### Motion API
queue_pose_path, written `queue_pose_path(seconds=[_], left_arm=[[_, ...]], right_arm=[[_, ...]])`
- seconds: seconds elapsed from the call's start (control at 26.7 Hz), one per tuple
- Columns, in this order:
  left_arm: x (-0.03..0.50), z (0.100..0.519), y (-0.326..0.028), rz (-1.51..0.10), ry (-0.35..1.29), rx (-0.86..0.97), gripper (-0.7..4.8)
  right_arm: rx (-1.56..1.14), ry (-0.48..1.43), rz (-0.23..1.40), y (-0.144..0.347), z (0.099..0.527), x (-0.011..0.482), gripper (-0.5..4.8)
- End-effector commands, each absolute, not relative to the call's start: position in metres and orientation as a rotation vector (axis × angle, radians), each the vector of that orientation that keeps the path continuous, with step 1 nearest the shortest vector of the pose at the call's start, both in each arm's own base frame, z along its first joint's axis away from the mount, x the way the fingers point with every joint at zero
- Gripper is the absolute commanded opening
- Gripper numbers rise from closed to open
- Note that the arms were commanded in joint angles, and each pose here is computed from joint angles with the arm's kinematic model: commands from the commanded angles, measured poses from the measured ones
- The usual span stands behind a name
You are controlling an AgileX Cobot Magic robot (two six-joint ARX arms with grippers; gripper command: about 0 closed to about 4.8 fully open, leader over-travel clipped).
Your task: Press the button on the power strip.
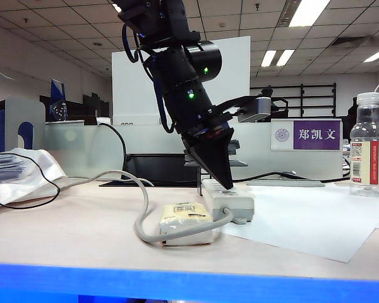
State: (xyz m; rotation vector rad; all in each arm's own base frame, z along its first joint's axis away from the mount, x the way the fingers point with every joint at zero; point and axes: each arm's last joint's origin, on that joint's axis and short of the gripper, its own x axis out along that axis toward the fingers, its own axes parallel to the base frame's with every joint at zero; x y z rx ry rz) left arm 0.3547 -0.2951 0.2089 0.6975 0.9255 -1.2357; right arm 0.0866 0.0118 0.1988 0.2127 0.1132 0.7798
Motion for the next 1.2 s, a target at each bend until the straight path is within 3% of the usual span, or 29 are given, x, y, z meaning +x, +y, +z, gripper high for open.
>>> queue_pose_path(seconds=[0.04, 1.2], left_arm=[[0.355, 0.212, -0.296, -1.241, 0.904, 0.696, -0.05], [0.358, 0.195, -0.296, -1.242, 0.958, 0.696, -0.05]], right_arm=[[0.203, 0.101, 0.784, 0.012, 0.201, 0.086, 0.03], [0.204, 0.101, 0.784, 0.012, 0.201, 0.086, 0.03]])
